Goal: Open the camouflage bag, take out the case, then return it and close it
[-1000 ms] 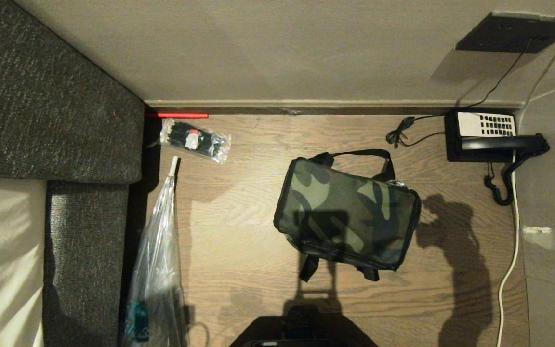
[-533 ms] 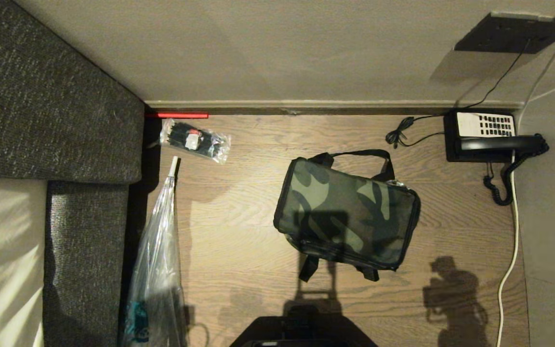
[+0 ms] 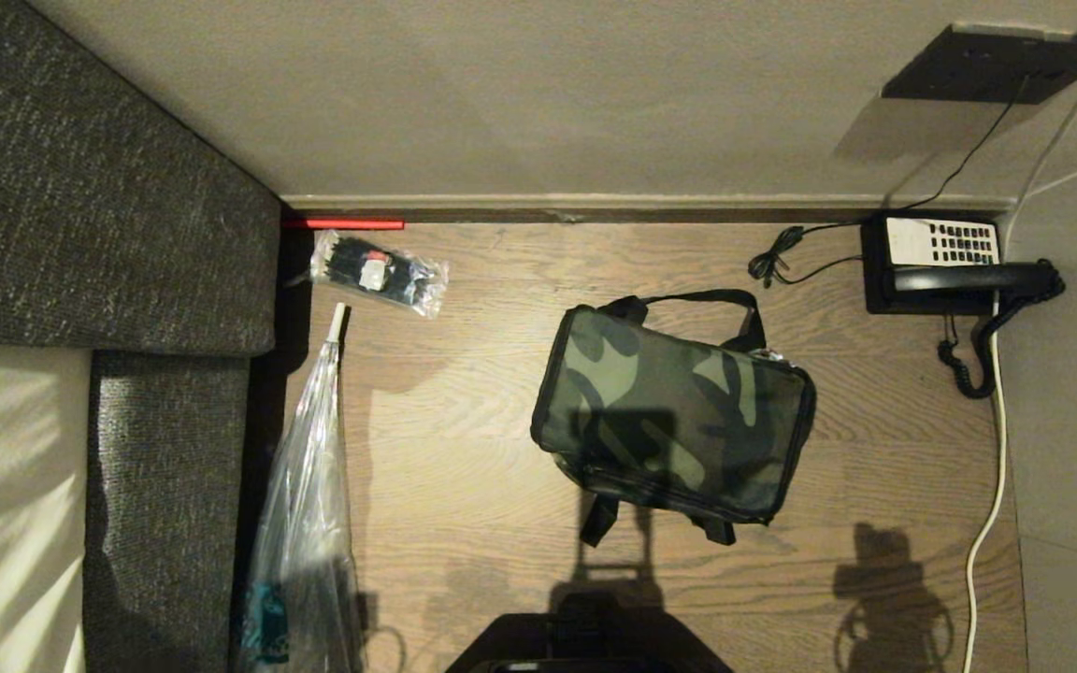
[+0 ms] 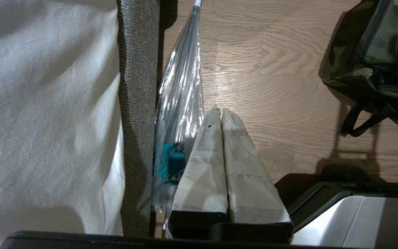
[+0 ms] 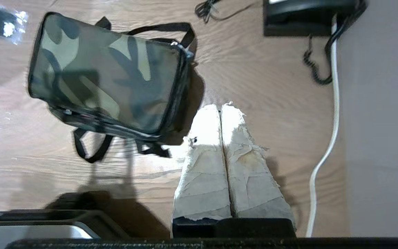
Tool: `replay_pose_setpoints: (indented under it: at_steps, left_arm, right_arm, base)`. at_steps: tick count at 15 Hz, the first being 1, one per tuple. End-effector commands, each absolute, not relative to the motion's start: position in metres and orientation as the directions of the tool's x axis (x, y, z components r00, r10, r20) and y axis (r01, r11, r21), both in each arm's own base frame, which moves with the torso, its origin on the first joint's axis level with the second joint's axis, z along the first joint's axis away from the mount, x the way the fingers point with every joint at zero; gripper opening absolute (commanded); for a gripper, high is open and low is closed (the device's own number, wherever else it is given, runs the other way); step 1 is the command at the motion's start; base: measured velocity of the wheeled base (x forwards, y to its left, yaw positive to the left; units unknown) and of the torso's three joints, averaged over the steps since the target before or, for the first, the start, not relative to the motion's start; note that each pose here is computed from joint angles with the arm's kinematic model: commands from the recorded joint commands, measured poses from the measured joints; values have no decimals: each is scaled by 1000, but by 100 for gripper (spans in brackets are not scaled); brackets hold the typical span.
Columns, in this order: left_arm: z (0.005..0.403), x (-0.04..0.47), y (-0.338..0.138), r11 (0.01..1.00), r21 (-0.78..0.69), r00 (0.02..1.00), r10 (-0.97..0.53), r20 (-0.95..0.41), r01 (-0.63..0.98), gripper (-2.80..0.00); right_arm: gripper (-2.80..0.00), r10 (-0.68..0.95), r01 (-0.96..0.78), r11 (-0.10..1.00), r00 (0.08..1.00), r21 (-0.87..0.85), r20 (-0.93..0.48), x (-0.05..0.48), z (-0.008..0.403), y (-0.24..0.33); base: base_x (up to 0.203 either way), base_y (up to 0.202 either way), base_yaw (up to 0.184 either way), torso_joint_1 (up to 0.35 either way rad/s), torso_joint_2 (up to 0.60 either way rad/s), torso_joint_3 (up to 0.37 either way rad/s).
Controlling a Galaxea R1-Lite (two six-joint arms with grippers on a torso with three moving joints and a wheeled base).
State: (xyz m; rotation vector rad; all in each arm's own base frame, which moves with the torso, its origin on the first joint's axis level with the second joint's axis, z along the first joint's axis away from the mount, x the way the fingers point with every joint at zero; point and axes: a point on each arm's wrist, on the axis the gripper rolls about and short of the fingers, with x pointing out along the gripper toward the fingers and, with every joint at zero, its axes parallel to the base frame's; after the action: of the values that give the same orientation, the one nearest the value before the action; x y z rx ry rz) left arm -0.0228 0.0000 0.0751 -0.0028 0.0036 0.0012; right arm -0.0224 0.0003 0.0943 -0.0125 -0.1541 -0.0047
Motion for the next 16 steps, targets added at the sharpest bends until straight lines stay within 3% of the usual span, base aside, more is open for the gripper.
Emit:
replay_pose_setpoints:
  at_steps: [1,16]
  left_arm:
    - [75,-23,0,1000,-3,1000,2,-5,-2,-280]
    - [75,-23,0,1000,-3,1000,3,-2,-3,-280]
  right_arm:
    - [-280,-3,6,1000,990,-23,138,-21,82,0]
    - [-280,-3,6,1000,990,-20,141,-21,83,0]
  base:
    - [0,0,0,0,0,0]
    - [0,0,0,0,0,24]
